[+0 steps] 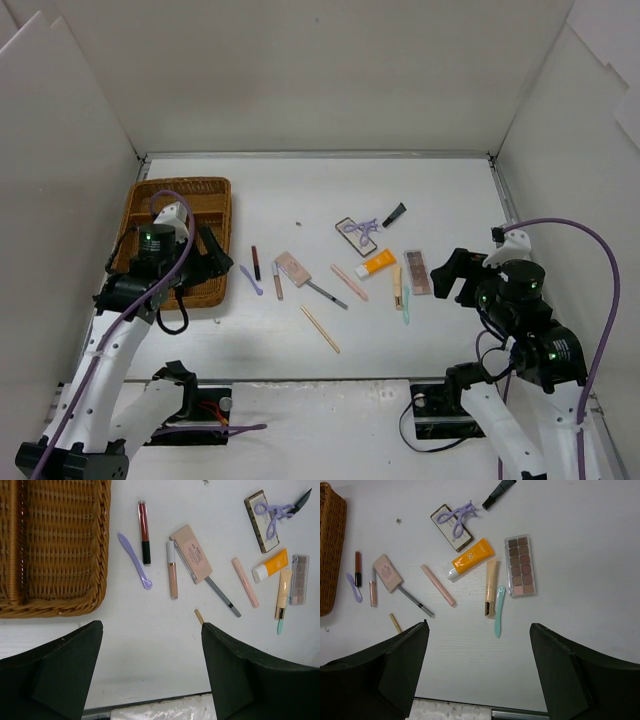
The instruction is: Organize the makeup
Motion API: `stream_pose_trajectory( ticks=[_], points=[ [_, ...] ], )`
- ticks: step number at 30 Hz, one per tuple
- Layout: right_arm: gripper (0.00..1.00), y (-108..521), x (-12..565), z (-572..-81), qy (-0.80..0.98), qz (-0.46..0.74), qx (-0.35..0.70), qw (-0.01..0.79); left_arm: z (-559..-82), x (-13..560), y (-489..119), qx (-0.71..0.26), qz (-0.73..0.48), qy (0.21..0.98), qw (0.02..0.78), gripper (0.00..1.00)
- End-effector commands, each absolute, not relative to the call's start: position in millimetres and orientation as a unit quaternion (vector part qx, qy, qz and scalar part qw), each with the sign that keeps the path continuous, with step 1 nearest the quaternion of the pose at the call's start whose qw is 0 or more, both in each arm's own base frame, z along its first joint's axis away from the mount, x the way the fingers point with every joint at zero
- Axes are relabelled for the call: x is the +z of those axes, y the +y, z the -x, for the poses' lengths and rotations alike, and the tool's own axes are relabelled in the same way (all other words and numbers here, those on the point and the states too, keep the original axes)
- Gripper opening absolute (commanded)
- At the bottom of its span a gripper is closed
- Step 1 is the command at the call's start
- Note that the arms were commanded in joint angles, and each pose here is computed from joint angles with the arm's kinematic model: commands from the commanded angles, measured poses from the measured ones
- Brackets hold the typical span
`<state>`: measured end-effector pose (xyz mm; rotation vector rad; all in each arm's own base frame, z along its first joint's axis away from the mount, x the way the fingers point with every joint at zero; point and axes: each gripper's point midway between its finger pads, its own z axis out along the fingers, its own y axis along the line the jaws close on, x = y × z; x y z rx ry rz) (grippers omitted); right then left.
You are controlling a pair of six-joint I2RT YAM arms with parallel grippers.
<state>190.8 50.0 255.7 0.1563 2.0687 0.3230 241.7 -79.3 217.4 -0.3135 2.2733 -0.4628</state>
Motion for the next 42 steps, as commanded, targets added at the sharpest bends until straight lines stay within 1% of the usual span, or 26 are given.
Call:
stream_pose_trajectory(
  ticks=[1, 5, 8, 9, 10, 12, 13, 18, 21, 24, 27, 32, 42],
  points=[
    [0.79, 53, 254, -195, 0.857, -0.059, 0.131, 0.495, -247, 230, -86, -0.197, 0.155, 0.881, 0.402, 0.74],
    [0.78, 56, 243, -197, 0.867, -0.058, 0.134, 0.477, -250, 218, -100, -0.18, 0.155, 0.897, 0.373, 0.7],
    [0.78, 52, 236, -203, 0.873, -0.061, 0.117, 0.469, -258, 202, -111, -0.159, 0.166, 0.909, 0.348, 0.63],
    [0.78, 51, 233, -206, 0.877, -0.065, 0.111, 0.463, -258, 195, -118, -0.153, 0.175, 0.911, 0.341, 0.56],
    [0.78, 50, 232, -207, 0.879, -0.069, 0.107, 0.46, -265, 183, -124, -0.144, 0.176, 0.916, 0.331, 0.54],
    [0.78, 52, 229, -208, 0.883, -0.065, 0.108, 0.453, -265, 171, -144, -0.144, 0.163, 0.923, 0.317, 0.51],
    [0.78, 53, 228, -209, 0.883, -0.063, 0.108, 0.452, -271, 158, -148, -0.127, 0.173, 0.927, 0.308, 0.5],
    [0.79, 48, 230, -213, 0.881, -0.075, 0.099, 0.456, -287, 127, -153, -0.07, 0.188, 0.939, 0.278, 0.42],
    [0.79, 49, 228, -213, 0.88, -0.084, 0.104, 0.456, -289, 99, -149, -0.021, 0.188, 0.952, 0.24, 0.41],
    [0.79, 50, 225, -212, 0.881, -0.084, 0.106, 0.454, -290, 89, -144, -0.004, 0.195, 0.953, 0.231, 0.4],
    [0.79, 49, 227, -209, 0.877, -0.086, 0.108, 0.46, -293, 79, -140, -0.012, 0.198, 0.953, 0.227, 0.39],
    [0.8, 49, 228, -205, 0.872, -0.084, 0.112, 0.469, -298, 58, -139, -0.008, 0.199, 0.96, 0.197, 0.36],
    [0.82, 50, 235, -205, 0.87, -0.067, 0.113, 0.475, -316, 31, -140, 0.002, 0.193, 0.966, 0.171, 0.34]
  ],
)
